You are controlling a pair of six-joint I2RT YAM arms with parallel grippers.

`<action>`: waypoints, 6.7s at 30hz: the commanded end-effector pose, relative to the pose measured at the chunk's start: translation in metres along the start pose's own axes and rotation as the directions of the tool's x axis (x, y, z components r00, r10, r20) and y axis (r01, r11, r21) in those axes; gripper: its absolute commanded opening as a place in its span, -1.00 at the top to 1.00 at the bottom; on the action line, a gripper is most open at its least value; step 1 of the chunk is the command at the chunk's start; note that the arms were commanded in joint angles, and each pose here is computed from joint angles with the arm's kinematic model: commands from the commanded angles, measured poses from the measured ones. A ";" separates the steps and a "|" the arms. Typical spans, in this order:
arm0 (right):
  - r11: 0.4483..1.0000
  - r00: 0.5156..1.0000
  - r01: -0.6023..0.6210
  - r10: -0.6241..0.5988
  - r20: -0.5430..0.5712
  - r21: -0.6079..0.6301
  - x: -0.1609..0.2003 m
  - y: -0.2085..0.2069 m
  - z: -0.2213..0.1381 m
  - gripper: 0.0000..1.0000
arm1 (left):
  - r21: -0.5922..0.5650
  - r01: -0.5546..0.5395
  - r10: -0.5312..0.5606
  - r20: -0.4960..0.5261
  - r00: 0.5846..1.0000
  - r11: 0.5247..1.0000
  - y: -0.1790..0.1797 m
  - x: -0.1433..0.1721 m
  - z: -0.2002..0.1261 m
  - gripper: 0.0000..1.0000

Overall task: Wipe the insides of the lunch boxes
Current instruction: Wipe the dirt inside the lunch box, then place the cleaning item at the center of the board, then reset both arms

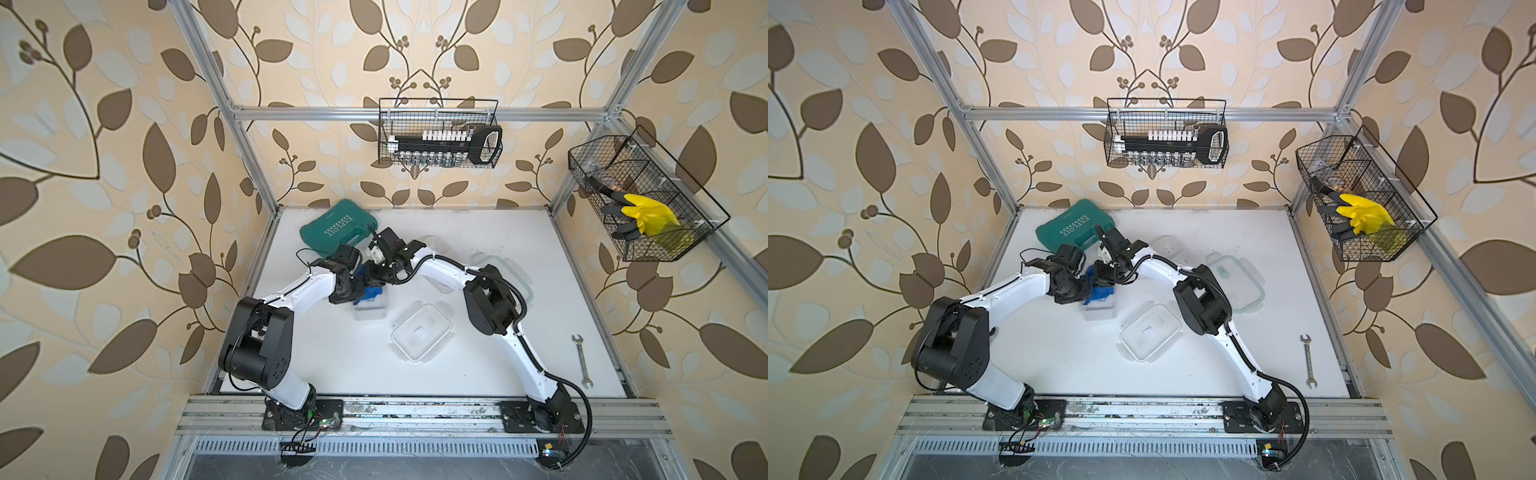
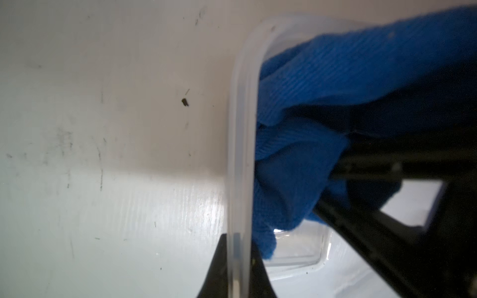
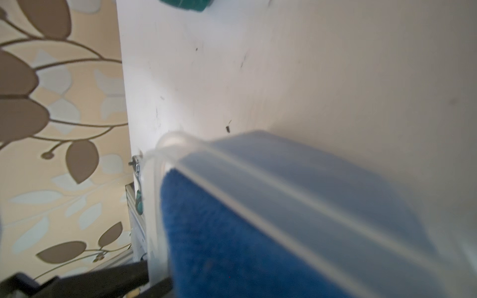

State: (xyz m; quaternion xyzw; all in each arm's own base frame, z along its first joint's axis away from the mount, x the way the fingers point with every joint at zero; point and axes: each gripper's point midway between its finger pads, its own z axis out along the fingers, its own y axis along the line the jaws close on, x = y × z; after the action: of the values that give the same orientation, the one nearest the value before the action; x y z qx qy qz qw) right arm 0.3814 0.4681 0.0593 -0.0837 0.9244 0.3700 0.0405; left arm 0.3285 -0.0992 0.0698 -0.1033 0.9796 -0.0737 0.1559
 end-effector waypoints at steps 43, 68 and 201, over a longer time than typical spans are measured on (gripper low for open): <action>0.992 0.965 0.016 -0.048 -0.257 -0.124 0.125 0.065 -0.118 1.00 | -0.090 0.059 -0.051 0.090 0.995 0.994 0.009 -0.074 0.017 0.79; 0.875 0.944 -0.134 -0.029 0.327 0.466 0.134 -0.162 -0.309 1.00 | 0.136 0.043 -0.064 0.155 0.986 0.990 -0.027 -0.079 -0.023 -0.09; 0.618 0.457 -0.335 -0.554 0.696 0.711 0.055 -0.329 -0.367 -0.96 | -0.133 -0.103 0.167 0.715 0.679 0.986 0.092 -0.077 0.001 -0.98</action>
State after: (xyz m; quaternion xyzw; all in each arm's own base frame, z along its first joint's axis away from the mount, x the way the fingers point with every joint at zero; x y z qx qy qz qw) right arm 0.3785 -0.0291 0.0870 0.0820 0.8182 -0.0795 0.5635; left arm 0.3746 0.0058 0.0605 -0.0528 0.8577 0.0322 0.5104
